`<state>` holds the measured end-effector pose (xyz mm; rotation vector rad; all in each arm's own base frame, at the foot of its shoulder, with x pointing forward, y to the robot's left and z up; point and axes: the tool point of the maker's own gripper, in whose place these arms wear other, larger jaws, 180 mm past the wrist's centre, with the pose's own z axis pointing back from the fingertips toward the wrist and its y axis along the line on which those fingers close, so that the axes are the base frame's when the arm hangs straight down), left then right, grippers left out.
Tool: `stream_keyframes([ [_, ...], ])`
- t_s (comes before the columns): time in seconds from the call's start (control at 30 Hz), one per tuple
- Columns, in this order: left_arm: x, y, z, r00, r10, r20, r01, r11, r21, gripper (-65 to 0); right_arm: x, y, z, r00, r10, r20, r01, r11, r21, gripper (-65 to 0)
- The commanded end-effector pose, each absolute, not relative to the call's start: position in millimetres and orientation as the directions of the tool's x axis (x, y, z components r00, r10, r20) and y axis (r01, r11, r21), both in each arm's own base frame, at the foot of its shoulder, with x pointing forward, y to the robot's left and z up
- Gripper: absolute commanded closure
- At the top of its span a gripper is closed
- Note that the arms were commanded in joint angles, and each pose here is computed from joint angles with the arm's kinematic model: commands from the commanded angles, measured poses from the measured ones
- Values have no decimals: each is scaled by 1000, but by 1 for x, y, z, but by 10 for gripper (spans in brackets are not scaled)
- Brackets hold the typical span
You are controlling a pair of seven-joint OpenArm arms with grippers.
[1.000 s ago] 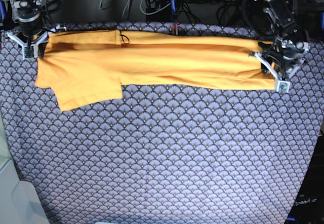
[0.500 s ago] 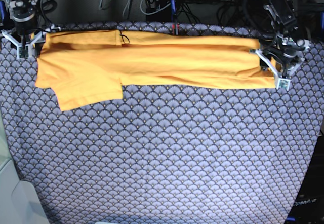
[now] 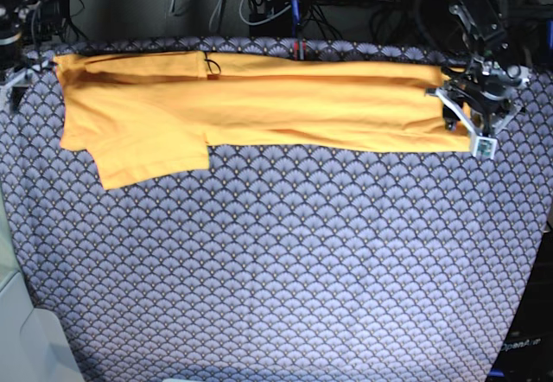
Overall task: Fold the T-shirt properly
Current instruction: 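Lower the folded hem onto the shirt and open the right gripper, then grasp the hanging sleeve with the right gripper and tuck it onto the fold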
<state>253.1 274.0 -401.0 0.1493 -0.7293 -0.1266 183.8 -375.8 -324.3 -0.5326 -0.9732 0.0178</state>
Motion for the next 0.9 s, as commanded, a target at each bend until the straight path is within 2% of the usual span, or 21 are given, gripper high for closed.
stream_keyframes([
  [0.0, 260, 276, -390, 707, -175, 685, 56, 980, 192, -289, 194, -379, -306, 519, 274, 810, 241, 862, -446, -229],
  [0.1, 263, 276, -390, 701, -172, 692, 56, 981, 187, -289, 214, -385, -290, 478, 294, 828, 258, 854, -452, -233],
  [0.27, 262, 275, -399, 715, -157, 681, 56, 984, 168, -288, 265, -369, -292, 414, 292, 862, 201, 895, -399, -287],
  [0.47, 265, 274, -406, 725, -145, 674, 56, 987, 153, -287, 307, -359, -323, 513, 259, 818, 127, 920, -371, -290],
  [0.87, 263, 274, -407, 732, -144, 666, 56, 987, 153, -285, 336, -300, -355, 549, 262, 794, -23, 954, -298, -290],
])
